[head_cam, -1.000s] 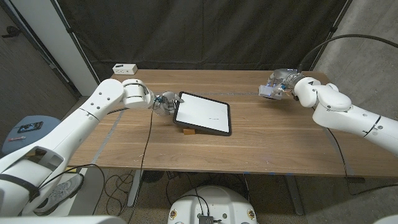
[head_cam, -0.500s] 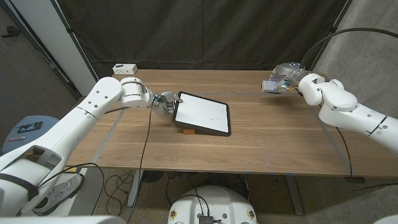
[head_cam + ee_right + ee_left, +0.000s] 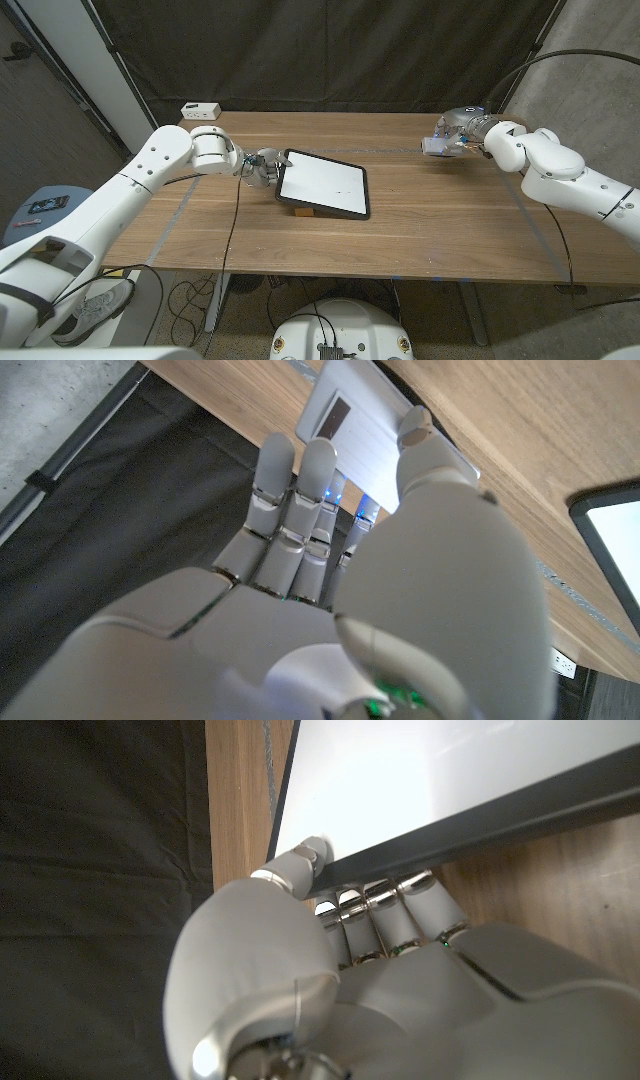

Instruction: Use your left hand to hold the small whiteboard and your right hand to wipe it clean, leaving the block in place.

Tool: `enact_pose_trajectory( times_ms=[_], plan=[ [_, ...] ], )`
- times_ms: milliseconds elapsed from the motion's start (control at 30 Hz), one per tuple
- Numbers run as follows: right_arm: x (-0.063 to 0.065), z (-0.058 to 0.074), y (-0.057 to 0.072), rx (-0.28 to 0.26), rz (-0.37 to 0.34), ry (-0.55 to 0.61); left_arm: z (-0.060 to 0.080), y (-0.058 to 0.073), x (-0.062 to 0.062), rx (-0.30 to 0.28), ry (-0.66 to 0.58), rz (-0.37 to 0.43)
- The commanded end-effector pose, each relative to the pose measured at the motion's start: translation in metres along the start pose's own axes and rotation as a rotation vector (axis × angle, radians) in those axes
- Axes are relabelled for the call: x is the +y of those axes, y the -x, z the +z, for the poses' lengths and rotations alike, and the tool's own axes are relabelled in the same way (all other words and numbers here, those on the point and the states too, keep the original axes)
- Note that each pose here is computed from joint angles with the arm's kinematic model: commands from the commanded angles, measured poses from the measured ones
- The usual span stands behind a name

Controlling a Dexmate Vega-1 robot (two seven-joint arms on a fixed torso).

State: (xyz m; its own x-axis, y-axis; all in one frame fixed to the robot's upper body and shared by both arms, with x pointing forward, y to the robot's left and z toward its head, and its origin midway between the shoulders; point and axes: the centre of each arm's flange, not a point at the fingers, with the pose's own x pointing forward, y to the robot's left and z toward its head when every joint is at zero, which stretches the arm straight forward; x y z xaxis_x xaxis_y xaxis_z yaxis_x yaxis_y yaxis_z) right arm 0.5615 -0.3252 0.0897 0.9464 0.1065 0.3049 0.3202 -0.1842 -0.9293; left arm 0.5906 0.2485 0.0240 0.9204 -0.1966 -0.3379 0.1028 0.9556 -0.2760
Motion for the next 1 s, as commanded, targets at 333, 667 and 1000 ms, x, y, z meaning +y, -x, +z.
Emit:
enact_pose_trajectory(
  times_ms=[333, 667, 1000],
  plan=[
    [0.019, 0.005, -0.001, -0.086, 0.092, 0.023, 0.0, 0.009, 0.004, 0.002, -0.009, 0.012],
    [0.024, 0.012, -0.002, -0.123, 0.13, 0.05, -0.002, 0.009, 0.005, 0.007, -0.005, 0.007],
    [0.03, 0.017, -0.002, -0.143, 0.156, 0.049, -0.006, 0.01, 0.006, 0.014, -0.001, 0.01]
  ],
)
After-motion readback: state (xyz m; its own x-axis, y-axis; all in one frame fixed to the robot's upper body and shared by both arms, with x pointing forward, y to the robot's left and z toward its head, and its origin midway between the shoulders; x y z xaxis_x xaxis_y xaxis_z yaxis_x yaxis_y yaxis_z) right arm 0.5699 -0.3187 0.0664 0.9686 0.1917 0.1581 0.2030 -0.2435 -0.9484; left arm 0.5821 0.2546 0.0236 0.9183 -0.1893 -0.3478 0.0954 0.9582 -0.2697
